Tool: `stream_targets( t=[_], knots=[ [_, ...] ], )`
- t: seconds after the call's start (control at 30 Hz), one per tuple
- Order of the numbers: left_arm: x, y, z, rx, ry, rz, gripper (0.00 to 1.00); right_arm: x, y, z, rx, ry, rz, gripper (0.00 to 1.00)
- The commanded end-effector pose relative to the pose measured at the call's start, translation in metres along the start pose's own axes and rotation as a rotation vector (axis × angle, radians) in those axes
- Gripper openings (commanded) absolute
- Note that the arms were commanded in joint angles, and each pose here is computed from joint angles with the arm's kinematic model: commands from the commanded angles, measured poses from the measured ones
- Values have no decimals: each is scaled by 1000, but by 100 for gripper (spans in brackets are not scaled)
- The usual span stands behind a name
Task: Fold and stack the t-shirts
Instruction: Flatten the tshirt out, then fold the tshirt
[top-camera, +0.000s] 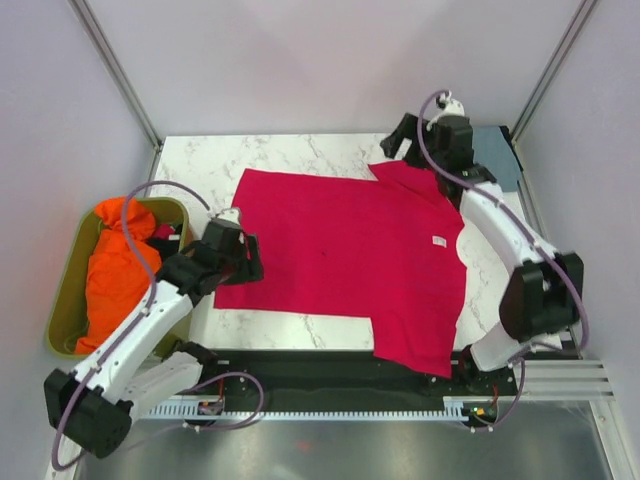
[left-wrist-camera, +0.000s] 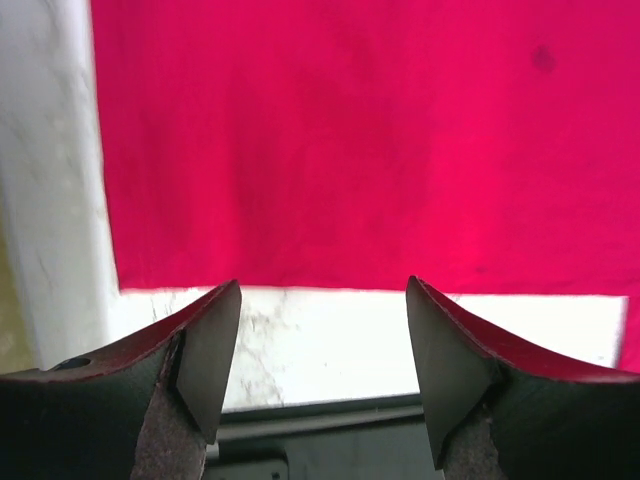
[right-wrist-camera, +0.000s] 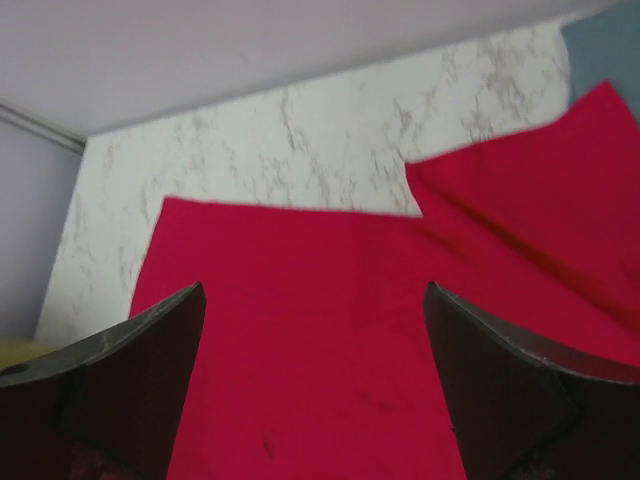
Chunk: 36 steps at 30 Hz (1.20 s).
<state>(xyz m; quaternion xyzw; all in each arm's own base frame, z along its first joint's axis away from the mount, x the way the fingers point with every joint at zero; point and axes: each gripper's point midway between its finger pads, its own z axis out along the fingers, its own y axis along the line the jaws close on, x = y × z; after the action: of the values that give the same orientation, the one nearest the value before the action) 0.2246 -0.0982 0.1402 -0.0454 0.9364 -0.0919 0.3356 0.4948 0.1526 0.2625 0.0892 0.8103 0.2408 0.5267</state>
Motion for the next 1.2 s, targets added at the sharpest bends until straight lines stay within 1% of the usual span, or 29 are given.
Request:
stream_targets(
  t=[0.0, 0.03, 0.07, 0.13, 0.17, 0.2, 0.23, 0.27, 0.3, 0.33, 0.4, 0.43, 0.5, 0.63, 0.7, 0.73, 0.77, 0.8, 0.83, 0.93, 0.97, 1.03, 1.07, 1.1, 1.17],
  knots=[
    [31, 13, 11, -233, 114, -59, 75, 96, -48, -27, 101, 198, 1, 98],
    [41, 9, 16, -225, 149, -82, 76, 108, -52, -36, 106, 213, 12, 98],
    [48, 5, 20, -221, 162, -144, 76, 117, -54, -45, 104, 224, 19, 98],
    [62, 9, 33, -222, 155, -205, 77, 138, -59, -67, 81, 234, 31, 98],
    [73, 17, 38, -244, 159, -230, 78, 139, -51, -77, 34, 230, 39, 98],
    [70, 25, 39, -258, 137, -263, 78, 157, -57, -83, 35, 262, 42, 98],
    [68, 32, 41, -278, 117, -281, 78, 162, -54, -86, 21, 272, 40, 98],
    [74, 44, 43, -303, 122, -301, 78, 166, -49, -90, -12, 289, 28, 98],
    [69, 53, 44, -306, 110, -361, 78, 172, -50, -92, -18, 305, 22, 98],
    [66, 52, 46, -277, 105, -391, 78, 176, -49, -94, -19, 319, 18, 98],
    [68, 69, 47, -329, 85, -463, 78, 179, -46, -96, -39, 333, 4, 98],
    [66, 75, 46, -350, 57, -488, 78, 180, -45, -96, -43, 337, 2, 98],
    [72, 91, 47, -397, 49, -566, 78, 182, -43, -96, -52, 347, 1, 98],
    [65, 112, 40, -452, -22, -680, 75, 190, -38, -96, -69, 372, -1, 98],
    [72, 119, 41, -468, -23, -759, 71, 194, -39, -95, -67, 385, 1, 98],
    [76, 120, 42, -474, -24, -785, 70, 196, -40, -95, -68, 390, -4, 98],
    [90, 122, 47, -486, -9, -823, 70, 198, -42, -94, -63, 396, 0, 98],
    [90, 121, 52, -469, -18, -839, 71, 199, -42, -94, -65, 399, 0, 98],
    [92, 117, 57, -441, -4, -839, 71, 199, -42, -94, -63, 397, -3, 98],
    [95, 115, 60, -454, 45, -810, 71, 202, -44, -94, -58, 403, -5, 98],
    [88, 113, 60, -440, 48, -771, 70, 203, -45, -93, -54, 406, -4, 98],
    [90, 108, 61, -453, 81, -691, 69, 204, -46, -93, -52, 410, 0, 98],
    [83, 103, 60, -442, 75, -663, 69, 206, -47, -92, -47, 415, 0, 98],
    [88, 100, 60, -452, 101, -632, 69, 205, -47, -92, -46, 414, -1, 98],
    [97, 97, 59, -459, 127, -619, 69, 204, -47, -90, -44, 412, -1, 98]
  ],
)
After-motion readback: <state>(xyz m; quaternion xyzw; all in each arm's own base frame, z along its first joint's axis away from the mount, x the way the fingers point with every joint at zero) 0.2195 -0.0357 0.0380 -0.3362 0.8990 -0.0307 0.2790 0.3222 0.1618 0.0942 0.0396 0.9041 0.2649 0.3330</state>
